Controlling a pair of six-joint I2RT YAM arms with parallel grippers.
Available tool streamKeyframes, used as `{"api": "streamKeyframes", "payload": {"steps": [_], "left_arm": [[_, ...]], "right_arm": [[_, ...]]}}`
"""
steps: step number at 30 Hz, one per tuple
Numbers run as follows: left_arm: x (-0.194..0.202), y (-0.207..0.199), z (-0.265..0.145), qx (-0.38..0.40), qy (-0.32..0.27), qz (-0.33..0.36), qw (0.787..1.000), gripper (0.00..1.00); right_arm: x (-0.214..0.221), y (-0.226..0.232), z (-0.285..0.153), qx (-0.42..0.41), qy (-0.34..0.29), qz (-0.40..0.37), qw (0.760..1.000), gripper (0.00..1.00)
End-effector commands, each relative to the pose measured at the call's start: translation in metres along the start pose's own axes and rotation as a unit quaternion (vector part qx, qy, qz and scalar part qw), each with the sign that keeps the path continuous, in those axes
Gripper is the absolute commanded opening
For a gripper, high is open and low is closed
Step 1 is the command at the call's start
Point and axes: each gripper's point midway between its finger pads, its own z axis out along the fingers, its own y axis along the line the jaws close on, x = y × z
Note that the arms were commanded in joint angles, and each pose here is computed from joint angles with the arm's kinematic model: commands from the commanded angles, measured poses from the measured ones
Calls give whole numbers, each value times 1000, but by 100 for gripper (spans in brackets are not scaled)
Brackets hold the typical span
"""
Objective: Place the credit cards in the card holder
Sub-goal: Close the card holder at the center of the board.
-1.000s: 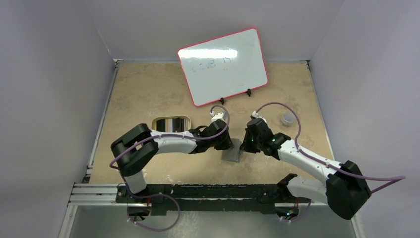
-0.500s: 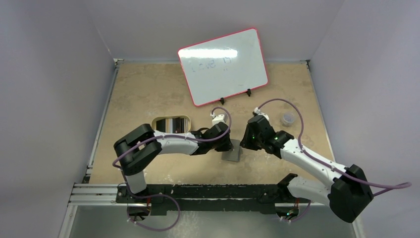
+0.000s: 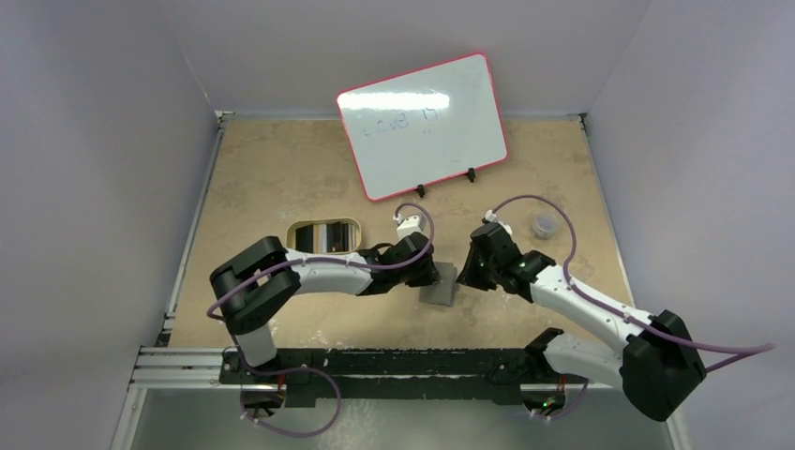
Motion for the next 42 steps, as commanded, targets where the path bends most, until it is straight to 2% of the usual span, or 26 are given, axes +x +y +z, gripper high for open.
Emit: {"api": "streamKeyframes", "payload": {"steps": [1, 6, 9, 16, 18, 24, 30, 42], "left_arm": [[-27, -21, -26, 13, -36, -17, 999, 12], [-23, 4, -34, -39, -28, -3, 999, 21], [-17, 8, -35, -39, -15, 14, 999, 26], [-9, -34, -28, 55, 16, 9, 998, 20], [-5, -42, -22, 71, 27, 6, 997, 16], [14, -18, 2, 16, 61, 23, 998, 9], [10, 3, 3, -27, 42, 26, 998, 7], [-12, 0, -11, -46, 5, 17, 999, 8]], "right_arm": [[13, 7, 0, -36, 19, 22, 999, 19], [14, 14, -1, -66, 13, 23, 997, 19], [14, 14, -2, -67, 13, 31, 997, 23], [8, 3, 0, -48, -13, 33, 998, 23], [7, 1, 5, -42, -18, 29, 999, 23], [9, 6, 4, -62, -20, 36, 997, 23], [8, 7, 9, -63, -20, 26, 997, 23], [3, 22, 8, -92, -17, -13, 996, 25]]}}
